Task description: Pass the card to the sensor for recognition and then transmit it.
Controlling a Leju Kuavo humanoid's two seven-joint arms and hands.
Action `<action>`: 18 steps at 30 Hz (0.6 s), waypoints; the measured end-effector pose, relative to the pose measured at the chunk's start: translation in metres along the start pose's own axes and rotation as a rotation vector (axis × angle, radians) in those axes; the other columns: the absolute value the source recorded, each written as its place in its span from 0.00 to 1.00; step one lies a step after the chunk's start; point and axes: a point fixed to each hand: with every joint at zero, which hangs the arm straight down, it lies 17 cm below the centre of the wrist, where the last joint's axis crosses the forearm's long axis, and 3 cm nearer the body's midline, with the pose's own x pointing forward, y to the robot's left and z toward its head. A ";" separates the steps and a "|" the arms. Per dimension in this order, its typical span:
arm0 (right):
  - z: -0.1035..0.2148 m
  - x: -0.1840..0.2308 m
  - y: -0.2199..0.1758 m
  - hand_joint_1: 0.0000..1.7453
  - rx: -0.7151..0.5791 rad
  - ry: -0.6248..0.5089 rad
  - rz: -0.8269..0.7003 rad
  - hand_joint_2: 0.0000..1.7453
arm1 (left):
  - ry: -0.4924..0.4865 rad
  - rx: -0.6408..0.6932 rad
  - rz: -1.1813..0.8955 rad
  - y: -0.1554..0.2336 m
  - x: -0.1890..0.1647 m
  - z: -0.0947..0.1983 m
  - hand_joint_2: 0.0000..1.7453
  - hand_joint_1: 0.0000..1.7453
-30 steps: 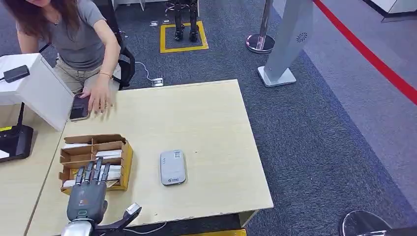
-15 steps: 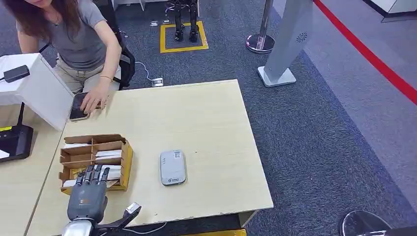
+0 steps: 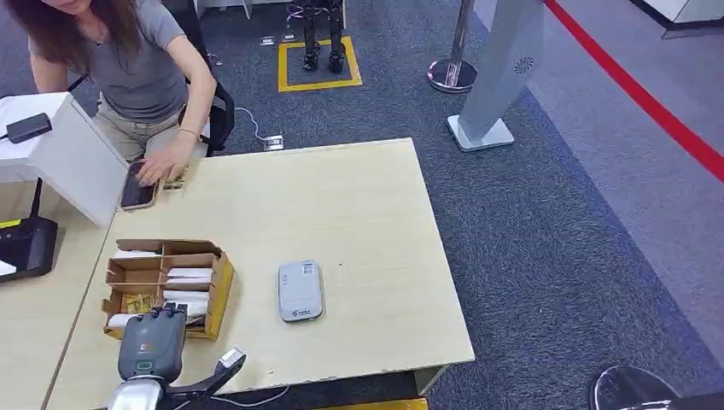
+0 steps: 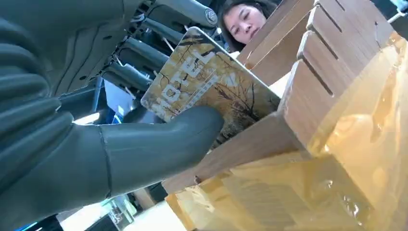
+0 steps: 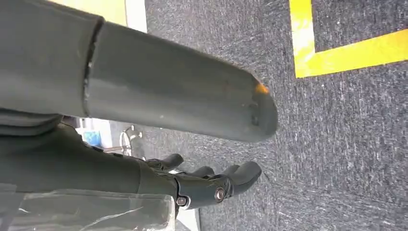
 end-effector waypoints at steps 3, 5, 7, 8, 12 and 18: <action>0.000 0.000 0.000 0.00 0.001 0.000 0.002 0.00 | 0.001 0.000 0.001 0.000 0.000 0.000 1.00 1.00; 0.000 0.000 0.001 0.00 0.004 0.000 0.005 0.00 | 0.002 0.000 0.001 0.000 0.000 -0.001 1.00 1.00; 0.000 0.000 0.001 0.00 0.006 -0.001 0.006 0.00 | 0.005 0.001 0.001 0.000 0.000 -0.001 1.00 1.00; 0.000 0.000 0.001 0.00 0.006 -0.001 0.007 0.00 | 0.007 0.002 0.002 0.001 -0.001 -0.001 1.00 1.00; 0.001 0.000 0.003 0.00 0.011 -0.001 0.012 0.00 | 0.027 0.006 0.003 0.001 -0.004 -0.002 1.00 1.00; 0.001 0.000 0.005 0.00 0.013 -0.002 0.015 0.00 | 0.032 0.008 0.003 0.001 -0.005 -0.003 1.00 1.00</action>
